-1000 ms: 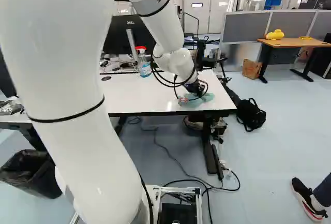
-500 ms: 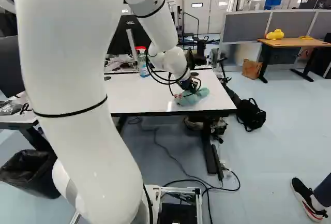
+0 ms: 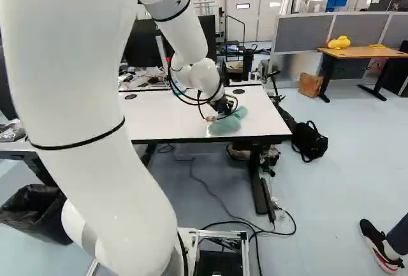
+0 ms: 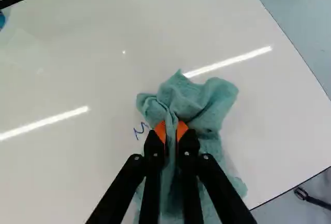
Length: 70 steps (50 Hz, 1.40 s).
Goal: Clean the table with the green towel
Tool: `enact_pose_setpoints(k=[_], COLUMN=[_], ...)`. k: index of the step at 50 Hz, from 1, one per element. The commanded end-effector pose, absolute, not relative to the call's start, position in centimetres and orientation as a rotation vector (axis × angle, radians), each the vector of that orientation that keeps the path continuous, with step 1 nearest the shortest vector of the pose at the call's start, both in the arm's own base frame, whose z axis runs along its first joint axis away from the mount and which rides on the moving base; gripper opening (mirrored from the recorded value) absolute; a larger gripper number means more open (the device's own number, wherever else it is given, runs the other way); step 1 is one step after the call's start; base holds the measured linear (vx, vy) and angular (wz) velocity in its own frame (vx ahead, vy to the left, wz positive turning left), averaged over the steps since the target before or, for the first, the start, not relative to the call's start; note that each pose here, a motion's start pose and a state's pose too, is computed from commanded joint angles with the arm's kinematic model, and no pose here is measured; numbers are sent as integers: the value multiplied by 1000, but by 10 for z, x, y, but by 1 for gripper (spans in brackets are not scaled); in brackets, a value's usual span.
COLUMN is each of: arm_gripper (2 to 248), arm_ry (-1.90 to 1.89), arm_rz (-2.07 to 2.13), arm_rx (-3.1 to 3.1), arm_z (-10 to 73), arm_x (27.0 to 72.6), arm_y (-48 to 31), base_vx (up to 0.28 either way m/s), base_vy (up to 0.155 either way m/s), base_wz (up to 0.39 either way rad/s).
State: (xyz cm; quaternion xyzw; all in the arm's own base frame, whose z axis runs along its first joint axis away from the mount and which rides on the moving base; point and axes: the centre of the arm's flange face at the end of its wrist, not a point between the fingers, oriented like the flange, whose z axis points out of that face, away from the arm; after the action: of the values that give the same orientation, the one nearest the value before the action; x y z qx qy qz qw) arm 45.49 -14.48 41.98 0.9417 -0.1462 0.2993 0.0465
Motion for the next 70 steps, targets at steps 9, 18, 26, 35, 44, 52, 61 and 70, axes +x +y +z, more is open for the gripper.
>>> enact_pose_setpoints(k=[9, 18, 26, 35, 44, 52, 61, 70], arm_gripper=[44, 44, 44, 44, 44, 44, 44, 44], arm_ry=[-430, -434, -447, -469, -509, -549, -591, -618], arm_rz=[909, 904, 900, 896, 892, 887, 882, 880], arm_rx=[2882, 2883, 2880, 2873, 2858, 2843, 2827, 2815], arm_z=[420, 420, 419, 419, 419, 419, 419, 419], arm_x=[440, 423, 407, 389, 377, 377, 381, 393], arm_y=[-134, -130, -129, -130, -139, -151, -167, -181], base_vx=[0, 0, 0, 0, 0, 0, 0, 0], base_vy=[0, 0, 0, 0, 0, 0, 0, 0], base_wz=[0, 0, 0, 0, 0, 0, 0, 0])
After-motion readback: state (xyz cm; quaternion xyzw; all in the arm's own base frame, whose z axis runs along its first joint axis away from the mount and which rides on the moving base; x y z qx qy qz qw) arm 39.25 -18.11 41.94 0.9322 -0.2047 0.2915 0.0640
